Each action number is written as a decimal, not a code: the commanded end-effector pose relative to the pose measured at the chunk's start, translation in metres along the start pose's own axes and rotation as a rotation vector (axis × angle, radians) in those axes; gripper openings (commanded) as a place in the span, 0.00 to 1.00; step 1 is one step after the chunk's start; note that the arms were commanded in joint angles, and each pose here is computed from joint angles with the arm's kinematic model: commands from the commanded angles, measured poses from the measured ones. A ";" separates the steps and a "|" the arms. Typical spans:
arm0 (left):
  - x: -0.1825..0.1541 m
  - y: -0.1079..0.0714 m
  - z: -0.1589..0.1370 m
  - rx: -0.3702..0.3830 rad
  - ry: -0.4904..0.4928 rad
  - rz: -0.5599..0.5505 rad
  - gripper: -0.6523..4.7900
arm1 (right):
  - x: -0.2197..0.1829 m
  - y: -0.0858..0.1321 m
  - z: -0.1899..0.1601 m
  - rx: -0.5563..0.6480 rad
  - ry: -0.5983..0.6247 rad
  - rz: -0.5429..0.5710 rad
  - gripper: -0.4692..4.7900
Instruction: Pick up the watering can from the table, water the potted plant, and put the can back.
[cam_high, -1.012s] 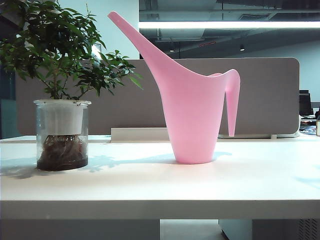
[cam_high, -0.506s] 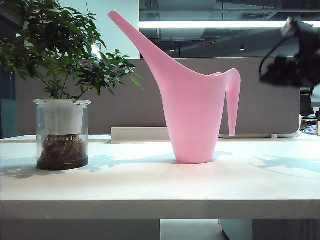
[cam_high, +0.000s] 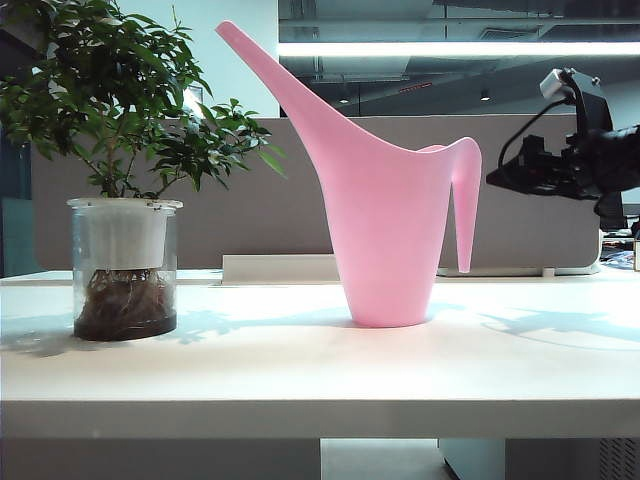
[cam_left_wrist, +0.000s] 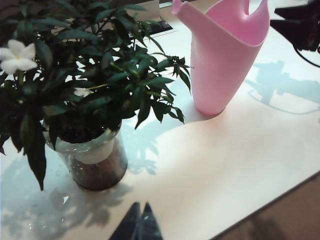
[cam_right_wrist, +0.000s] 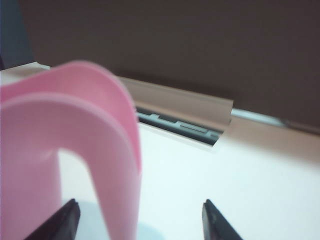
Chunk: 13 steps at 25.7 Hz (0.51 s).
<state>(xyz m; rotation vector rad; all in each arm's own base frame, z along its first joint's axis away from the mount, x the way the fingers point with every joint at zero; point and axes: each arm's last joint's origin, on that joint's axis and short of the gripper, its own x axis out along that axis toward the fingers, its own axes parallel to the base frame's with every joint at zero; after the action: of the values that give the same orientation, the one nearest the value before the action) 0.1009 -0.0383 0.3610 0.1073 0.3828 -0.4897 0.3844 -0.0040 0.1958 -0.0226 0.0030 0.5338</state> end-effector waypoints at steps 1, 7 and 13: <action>-0.001 0.000 0.002 0.003 -0.017 0.000 0.13 | 0.012 0.000 0.002 -0.017 -0.015 0.063 0.73; -0.001 0.000 0.002 0.003 -0.018 0.000 0.13 | 0.037 0.012 -0.001 -0.073 -0.001 0.116 0.73; -0.001 0.000 0.002 0.003 -0.017 0.000 0.13 | 0.055 0.010 -0.006 -0.072 0.005 0.123 0.72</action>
<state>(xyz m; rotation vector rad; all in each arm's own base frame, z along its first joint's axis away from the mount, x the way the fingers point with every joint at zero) 0.1009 -0.0383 0.3610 0.1073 0.3828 -0.4897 0.4242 0.0318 0.1844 -0.0846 0.0120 0.6581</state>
